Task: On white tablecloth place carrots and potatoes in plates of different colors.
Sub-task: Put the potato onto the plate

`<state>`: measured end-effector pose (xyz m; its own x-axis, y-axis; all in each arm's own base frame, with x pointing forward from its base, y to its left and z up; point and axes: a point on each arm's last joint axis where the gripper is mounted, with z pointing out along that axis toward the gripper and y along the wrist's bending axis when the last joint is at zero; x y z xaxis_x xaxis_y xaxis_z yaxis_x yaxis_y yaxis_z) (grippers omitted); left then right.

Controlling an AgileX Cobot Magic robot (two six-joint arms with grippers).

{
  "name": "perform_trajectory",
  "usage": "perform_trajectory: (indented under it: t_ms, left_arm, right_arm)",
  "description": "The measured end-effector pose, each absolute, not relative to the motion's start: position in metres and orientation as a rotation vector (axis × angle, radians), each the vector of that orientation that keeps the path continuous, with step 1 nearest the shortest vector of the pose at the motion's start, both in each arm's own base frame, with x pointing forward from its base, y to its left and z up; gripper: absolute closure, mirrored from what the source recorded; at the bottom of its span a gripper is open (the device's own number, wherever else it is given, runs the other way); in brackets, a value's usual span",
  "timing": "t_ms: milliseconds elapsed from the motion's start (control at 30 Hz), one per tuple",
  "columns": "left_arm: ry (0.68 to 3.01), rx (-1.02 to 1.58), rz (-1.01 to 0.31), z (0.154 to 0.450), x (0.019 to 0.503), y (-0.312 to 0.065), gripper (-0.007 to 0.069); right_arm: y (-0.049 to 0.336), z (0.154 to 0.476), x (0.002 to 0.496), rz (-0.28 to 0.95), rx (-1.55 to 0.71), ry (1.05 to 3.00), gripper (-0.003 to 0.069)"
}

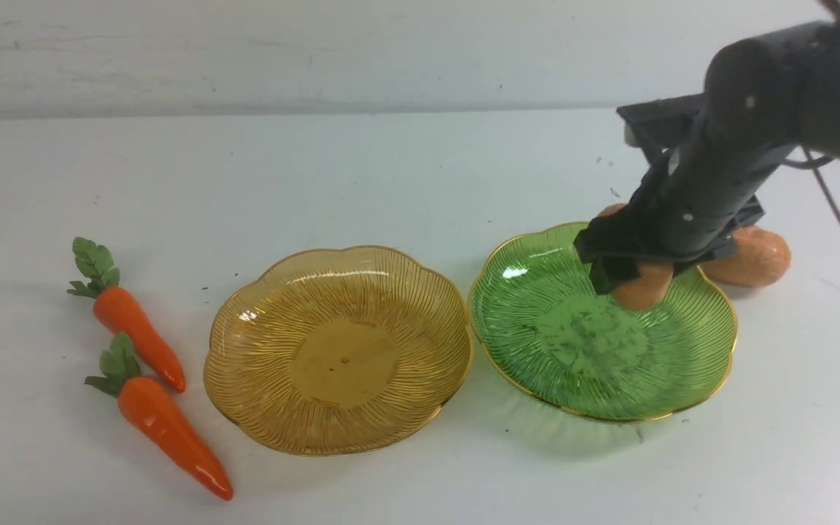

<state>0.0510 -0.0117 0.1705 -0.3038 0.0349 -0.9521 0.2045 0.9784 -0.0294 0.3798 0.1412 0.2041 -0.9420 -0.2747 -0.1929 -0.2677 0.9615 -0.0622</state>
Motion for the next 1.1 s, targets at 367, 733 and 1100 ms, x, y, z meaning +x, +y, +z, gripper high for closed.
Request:
perform_trajectory:
  t_ms: [367, 733, 1100]
  left_arm:
    - [1.876, 0.174, -0.169, 0.17, 0.051, -0.012, 0.0629]
    - [1.876, 0.174, -0.169, 0.17, 0.051, -0.012, 0.0629]
    - [1.876, 0.174, -0.169, 0.17, 0.051, -0.012, 0.0629]
  right_arm:
    - [0.132, 0.255, 0.4, -0.204, -0.554, 2.795, 0.0085]
    - [0.039, 0.273, 0.433, -0.036, -0.111, 2.802, 0.0635]
    - [-0.008, 0.229, 0.455, -0.111, -0.297, 2.822, 0.03]
